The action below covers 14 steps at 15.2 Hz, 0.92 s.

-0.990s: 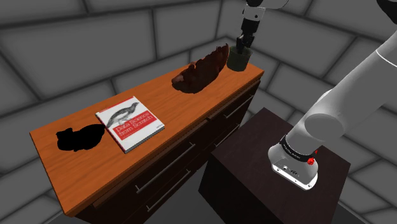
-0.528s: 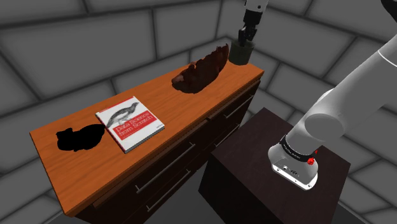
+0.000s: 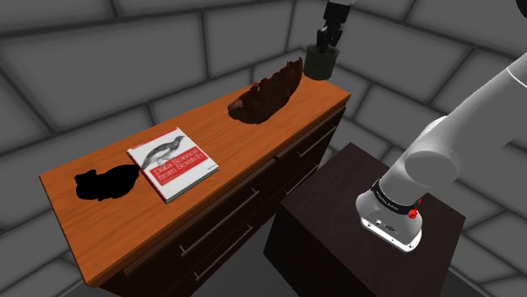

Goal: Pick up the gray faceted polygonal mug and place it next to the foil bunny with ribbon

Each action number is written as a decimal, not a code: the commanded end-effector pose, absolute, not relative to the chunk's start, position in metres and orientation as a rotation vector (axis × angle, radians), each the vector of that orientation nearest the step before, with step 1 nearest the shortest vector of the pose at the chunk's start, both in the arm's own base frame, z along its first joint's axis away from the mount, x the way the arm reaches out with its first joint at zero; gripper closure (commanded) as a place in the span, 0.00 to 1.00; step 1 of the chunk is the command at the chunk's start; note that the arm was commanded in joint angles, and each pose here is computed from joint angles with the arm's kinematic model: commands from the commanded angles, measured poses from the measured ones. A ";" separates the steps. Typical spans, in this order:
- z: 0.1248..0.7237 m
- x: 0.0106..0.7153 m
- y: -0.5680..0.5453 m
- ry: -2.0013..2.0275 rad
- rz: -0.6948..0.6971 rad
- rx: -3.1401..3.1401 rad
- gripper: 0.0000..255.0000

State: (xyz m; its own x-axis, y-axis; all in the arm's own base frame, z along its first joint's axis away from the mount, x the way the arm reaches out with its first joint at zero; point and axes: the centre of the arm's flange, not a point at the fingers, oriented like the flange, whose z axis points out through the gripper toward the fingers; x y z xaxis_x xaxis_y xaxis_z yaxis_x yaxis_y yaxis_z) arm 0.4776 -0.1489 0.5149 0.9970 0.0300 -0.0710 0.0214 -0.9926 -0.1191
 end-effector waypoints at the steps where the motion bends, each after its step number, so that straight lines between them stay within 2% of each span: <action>1: 0.516 0.475 -0.126 -0.039 0.110 -3.021 1.00; 14: 0.516 0.459 0.045 -0.039 0.110 -3.021 1.00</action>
State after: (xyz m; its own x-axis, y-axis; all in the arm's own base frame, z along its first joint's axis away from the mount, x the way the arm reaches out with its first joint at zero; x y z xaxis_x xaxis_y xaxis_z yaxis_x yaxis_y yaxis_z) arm 0.4616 0.0300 0.5181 0.9970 0.0296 -0.0714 0.0210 -0.9927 -0.1184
